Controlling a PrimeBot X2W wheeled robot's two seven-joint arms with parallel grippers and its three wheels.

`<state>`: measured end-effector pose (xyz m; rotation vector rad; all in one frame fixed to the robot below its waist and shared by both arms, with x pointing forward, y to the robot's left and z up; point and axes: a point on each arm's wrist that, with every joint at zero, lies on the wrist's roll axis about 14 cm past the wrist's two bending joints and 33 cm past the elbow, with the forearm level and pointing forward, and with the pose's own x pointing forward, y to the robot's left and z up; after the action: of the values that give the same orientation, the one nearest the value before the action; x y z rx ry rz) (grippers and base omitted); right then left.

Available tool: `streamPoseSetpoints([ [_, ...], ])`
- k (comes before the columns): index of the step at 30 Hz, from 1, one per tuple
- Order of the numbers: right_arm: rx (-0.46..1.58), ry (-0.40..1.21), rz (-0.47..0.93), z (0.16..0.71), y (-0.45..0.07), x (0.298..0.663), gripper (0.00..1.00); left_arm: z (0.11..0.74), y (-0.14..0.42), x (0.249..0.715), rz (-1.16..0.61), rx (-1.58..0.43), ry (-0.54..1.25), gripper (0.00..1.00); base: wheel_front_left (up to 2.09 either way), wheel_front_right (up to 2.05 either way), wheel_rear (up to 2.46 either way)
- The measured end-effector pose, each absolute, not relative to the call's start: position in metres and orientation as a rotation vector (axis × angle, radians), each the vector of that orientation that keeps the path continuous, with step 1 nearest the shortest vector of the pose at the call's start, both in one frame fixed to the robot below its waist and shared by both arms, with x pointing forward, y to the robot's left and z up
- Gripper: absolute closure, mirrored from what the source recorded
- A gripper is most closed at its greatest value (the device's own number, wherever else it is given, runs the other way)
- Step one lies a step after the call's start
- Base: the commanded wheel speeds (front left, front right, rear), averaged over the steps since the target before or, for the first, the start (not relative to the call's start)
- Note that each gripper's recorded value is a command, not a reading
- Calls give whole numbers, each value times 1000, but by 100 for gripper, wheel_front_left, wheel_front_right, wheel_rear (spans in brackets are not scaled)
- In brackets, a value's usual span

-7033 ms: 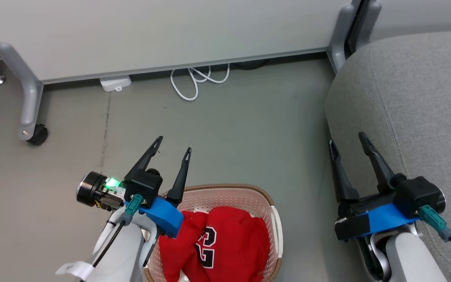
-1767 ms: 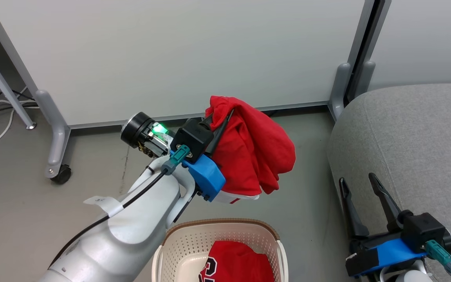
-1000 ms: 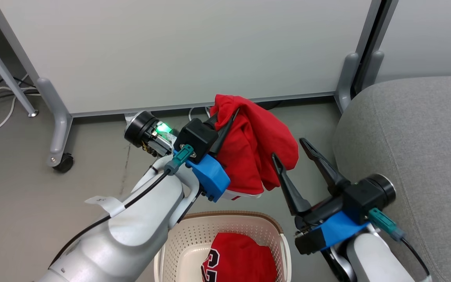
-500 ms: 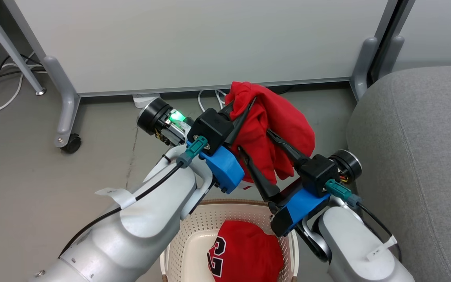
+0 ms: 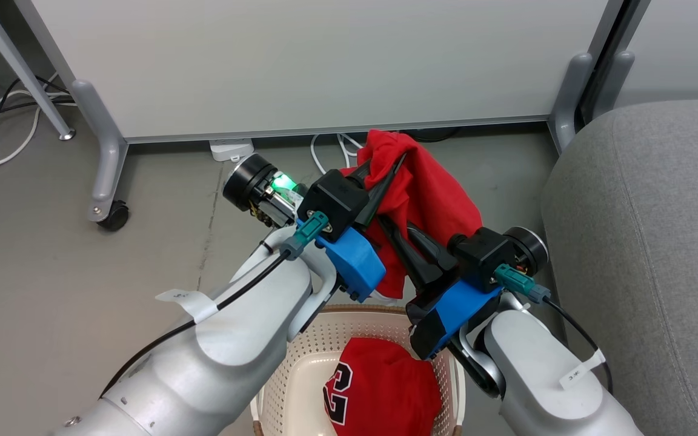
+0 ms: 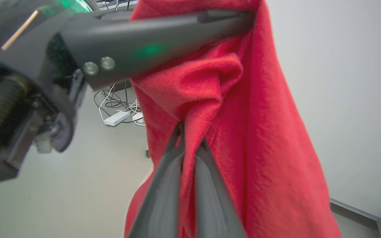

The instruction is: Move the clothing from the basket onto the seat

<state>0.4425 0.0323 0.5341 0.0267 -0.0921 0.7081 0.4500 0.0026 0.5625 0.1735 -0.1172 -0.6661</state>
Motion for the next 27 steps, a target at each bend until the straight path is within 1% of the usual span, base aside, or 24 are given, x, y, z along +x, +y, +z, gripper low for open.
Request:
streamPoseSetpoints([
  [24,27,-107,703,540,30,442,100,564,1,451,-667,167,-121,100,0,0,0],
  [25,27,-108,703,540,30,442,100,565,2,452,-663,161,-121,89,0,0,0],
  [26,28,-108,703,540,30,442,100,565,2,452,-661,161,-124,0,0,0,0],
  [27,28,-108,702,540,30,442,100,565,2,452,-659,161,-123,0,0,0,0],
])
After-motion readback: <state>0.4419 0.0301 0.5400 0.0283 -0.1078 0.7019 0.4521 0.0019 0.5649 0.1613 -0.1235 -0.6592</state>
